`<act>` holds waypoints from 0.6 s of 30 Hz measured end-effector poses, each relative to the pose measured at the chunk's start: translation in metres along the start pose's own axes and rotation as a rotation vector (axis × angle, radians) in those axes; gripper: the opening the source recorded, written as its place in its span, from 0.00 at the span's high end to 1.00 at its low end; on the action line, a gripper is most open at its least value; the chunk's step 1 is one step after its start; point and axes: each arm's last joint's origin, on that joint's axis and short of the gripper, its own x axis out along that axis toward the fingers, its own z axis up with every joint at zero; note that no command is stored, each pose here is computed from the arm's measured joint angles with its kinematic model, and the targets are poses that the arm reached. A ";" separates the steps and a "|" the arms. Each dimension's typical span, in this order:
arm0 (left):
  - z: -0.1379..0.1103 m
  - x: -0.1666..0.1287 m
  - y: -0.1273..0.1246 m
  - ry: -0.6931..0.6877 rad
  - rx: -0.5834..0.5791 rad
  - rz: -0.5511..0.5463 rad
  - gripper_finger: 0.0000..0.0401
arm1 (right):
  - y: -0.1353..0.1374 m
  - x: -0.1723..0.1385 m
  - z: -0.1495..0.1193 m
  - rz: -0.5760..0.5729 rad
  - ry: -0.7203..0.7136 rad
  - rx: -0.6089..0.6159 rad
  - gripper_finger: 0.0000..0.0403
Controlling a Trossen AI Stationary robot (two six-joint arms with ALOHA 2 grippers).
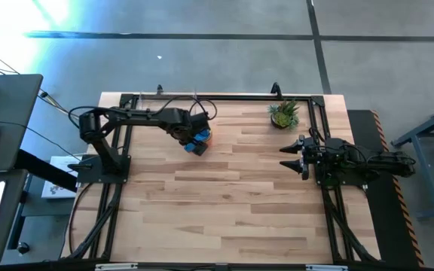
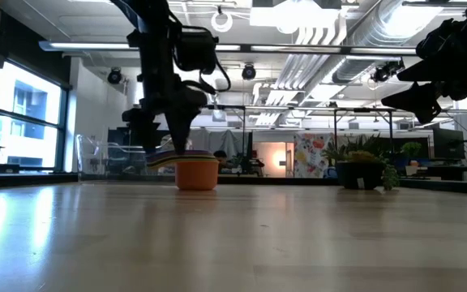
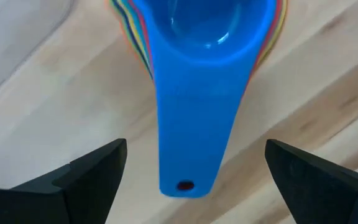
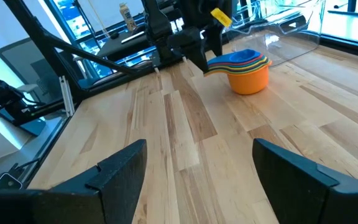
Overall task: Nest measuring cups in basket
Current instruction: Put the stacked colored measuring cups into the transparent bin
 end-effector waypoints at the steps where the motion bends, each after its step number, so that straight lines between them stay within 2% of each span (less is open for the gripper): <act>1: 0.001 0.002 0.000 -0.004 0.000 0.007 0.07 | 0.000 0.000 0.000 0.000 0.000 0.000 0.30; 18: 0.005 0.037 -0.004 0.058 0.011 0.054 0.07 | 0.000 0.000 0.000 0.000 0.000 0.000 0.30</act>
